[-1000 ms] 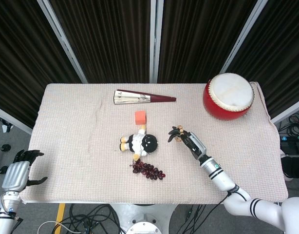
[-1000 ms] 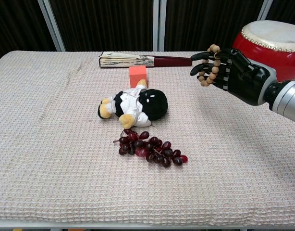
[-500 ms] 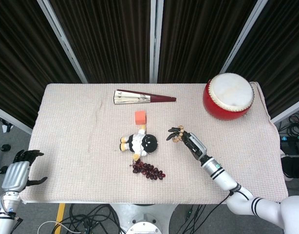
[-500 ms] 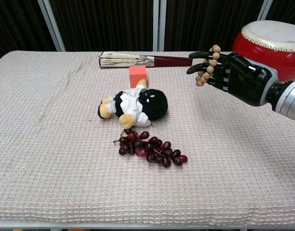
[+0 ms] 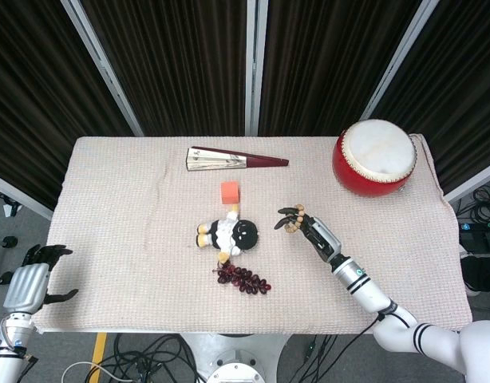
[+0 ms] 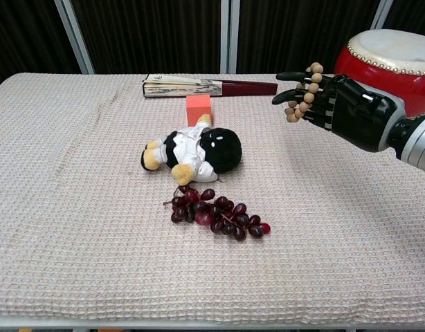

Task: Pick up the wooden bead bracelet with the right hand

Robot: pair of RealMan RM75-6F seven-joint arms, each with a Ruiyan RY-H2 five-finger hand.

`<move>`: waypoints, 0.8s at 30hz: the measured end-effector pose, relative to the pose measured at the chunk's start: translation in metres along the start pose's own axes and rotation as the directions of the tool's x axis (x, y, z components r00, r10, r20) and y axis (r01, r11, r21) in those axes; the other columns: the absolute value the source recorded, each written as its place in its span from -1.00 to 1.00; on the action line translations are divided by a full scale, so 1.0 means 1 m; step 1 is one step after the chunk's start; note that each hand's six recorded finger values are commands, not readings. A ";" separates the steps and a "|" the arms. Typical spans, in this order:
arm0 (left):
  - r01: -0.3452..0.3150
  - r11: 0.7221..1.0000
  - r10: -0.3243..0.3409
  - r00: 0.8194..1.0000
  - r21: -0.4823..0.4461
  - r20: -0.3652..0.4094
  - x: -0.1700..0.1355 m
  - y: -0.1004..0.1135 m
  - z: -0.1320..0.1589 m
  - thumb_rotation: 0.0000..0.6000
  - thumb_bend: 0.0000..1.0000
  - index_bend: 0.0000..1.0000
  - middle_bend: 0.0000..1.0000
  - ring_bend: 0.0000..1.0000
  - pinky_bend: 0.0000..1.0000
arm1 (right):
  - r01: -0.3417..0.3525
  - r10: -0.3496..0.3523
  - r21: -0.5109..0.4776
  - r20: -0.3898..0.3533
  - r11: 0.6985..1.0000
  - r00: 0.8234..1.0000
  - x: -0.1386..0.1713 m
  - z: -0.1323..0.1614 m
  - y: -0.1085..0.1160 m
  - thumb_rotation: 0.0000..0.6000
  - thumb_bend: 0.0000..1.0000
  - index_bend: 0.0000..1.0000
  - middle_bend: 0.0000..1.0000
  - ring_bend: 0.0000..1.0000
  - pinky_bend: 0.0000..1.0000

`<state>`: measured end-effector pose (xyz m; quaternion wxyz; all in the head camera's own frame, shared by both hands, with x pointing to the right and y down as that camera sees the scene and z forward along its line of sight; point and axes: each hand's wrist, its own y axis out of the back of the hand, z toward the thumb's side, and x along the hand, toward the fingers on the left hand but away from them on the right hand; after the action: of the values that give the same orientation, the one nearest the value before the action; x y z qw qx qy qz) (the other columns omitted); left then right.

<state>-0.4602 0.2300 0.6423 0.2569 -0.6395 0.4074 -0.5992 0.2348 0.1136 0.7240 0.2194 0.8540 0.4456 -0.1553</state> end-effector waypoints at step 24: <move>0.012 1.000 -0.012 1.000 0.004 -0.003 0.001 -0.001 0.000 1.00 -1.00 -0.48 -0.69 -0.78 -0.89 | -0.023 0.023 0.003 -0.005 1.000 1.000 0.000 0.005 -0.010 -0.33 0.30 -0.06 0.02 -0.85 -1.00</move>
<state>-0.4599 0.2296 0.6438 0.2541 -0.6405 0.4028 -0.6024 0.2263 0.1161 0.7175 0.2187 0.8598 0.4361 -0.1510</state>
